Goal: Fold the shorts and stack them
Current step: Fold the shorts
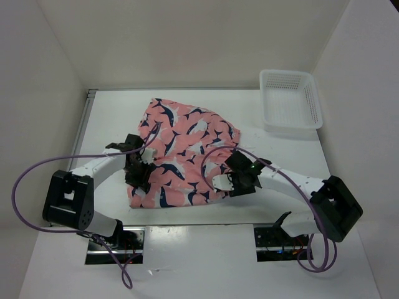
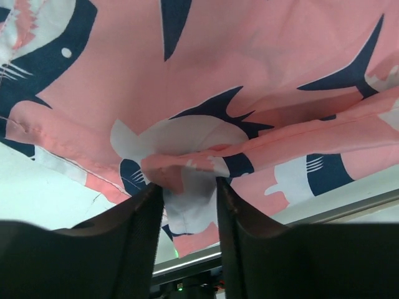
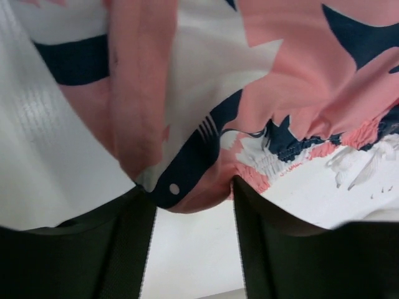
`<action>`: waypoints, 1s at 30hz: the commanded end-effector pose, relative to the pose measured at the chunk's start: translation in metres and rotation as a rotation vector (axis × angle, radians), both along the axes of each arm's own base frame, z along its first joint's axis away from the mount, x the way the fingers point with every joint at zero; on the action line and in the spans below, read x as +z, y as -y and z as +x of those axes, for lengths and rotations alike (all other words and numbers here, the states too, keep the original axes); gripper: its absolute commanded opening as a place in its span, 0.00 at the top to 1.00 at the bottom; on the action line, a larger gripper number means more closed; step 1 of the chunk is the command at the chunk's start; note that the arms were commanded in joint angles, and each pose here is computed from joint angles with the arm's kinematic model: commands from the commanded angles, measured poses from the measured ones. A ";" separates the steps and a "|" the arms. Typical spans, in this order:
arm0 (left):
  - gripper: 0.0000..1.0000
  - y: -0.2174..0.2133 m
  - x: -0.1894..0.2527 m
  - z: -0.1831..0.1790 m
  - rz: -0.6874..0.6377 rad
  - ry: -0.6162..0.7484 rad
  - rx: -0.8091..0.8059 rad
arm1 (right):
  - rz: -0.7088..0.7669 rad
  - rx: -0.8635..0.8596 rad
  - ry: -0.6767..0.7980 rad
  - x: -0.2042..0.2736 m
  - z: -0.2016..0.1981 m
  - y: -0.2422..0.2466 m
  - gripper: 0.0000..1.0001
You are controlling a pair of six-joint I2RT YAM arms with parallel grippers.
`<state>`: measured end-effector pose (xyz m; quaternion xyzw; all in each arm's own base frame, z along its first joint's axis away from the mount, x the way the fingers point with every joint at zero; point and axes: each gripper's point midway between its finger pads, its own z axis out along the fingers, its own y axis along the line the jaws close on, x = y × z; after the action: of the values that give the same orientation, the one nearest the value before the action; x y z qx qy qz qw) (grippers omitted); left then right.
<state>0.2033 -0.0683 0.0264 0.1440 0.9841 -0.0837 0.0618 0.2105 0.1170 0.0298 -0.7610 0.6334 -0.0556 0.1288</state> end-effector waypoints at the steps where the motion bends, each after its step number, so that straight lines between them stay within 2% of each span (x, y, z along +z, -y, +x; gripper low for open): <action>1: 0.55 0.008 0.003 0.000 -0.056 0.013 -0.005 | 0.046 -0.045 0.061 0.005 0.017 -0.009 0.46; 2: 0.58 0.009 0.003 0.003 -0.058 0.022 -0.006 | 0.059 -0.042 0.063 0.007 0.018 -0.013 0.51; 4: 0.67 0.009 0.003 0.002 -0.060 0.031 -0.006 | 0.059 -0.042 0.063 0.007 0.018 -0.013 0.54; 5: 0.79 0.008 0.000 0.002 -0.060 0.034 -0.006 | 0.059 -0.042 0.063 0.008 0.020 -0.014 0.58; 6: 0.85 0.009 0.002 0.003 -0.062 0.043 -0.006 | 0.065 -0.042 0.069 0.008 0.022 -0.016 0.67; 8: 0.94 0.009 0.002 0.003 -0.065 0.058 -0.007 | 0.081 -0.047 0.068 0.011 0.023 -0.019 0.77; 9: 1.00 0.009 0.002 0.003 -0.065 0.058 -0.007 | 0.087 -0.047 0.075 0.013 0.025 -0.021 0.87; 12: 1.00 0.011 0.018 0.015 -0.079 0.124 -0.008 | 0.107 -0.069 0.071 0.022 0.027 -0.026 1.00; 15: 1.00 0.017 0.051 0.037 -0.120 0.232 -0.008 | 0.162 -0.084 0.056 0.038 0.028 -0.037 1.00; 17: 1.00 0.014 0.085 0.057 -0.146 0.349 0.015 | 0.205 -0.109 0.050 0.057 0.030 -0.045 1.00; 20: 1.00 0.003 0.125 0.069 -0.159 0.492 0.054 | 0.265 -0.127 0.005 0.086 0.026 -0.058 1.00; 21: 1.00 0.000 0.151 0.070 -0.168 0.575 0.060 | 0.285 -0.139 -0.011 0.096 0.022 -0.060 1.00; 23: 1.00 -0.001 0.182 0.068 -0.195 0.678 0.059 | 0.306 -0.136 -0.089 0.121 0.004 -0.065 1.00; 25: 1.00 -0.001 0.233 0.061 -0.215 0.839 0.049 | 0.348 -0.140 -0.169 0.149 -0.011 -0.075 1.00; 27: 1.00 -0.003 0.268 0.063 -0.220 0.961 0.049 | 0.315 -0.163 -0.280 0.162 -0.037 -0.068 1.00; 28: 1.00 -0.008 0.280 0.067 -0.211 1.002 0.063 | 0.359 -0.236 -0.257 0.178 -0.032 -0.073 1.00; 29: 1.00 -0.009 0.305 0.075 -0.211 1.089 0.067 | 0.376 -0.232 -0.242 0.185 -0.029 -0.075 1.00; 30: 1.00 -0.012 0.308 0.087 -0.194 1.098 0.081 | 0.388 -0.218 -0.227 0.190 -0.027 -0.077 1.00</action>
<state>0.2671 -0.0604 0.3023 0.1276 0.8294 -0.0986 0.5349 0.2179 0.2013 0.2105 -0.6700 0.6938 0.0949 0.2465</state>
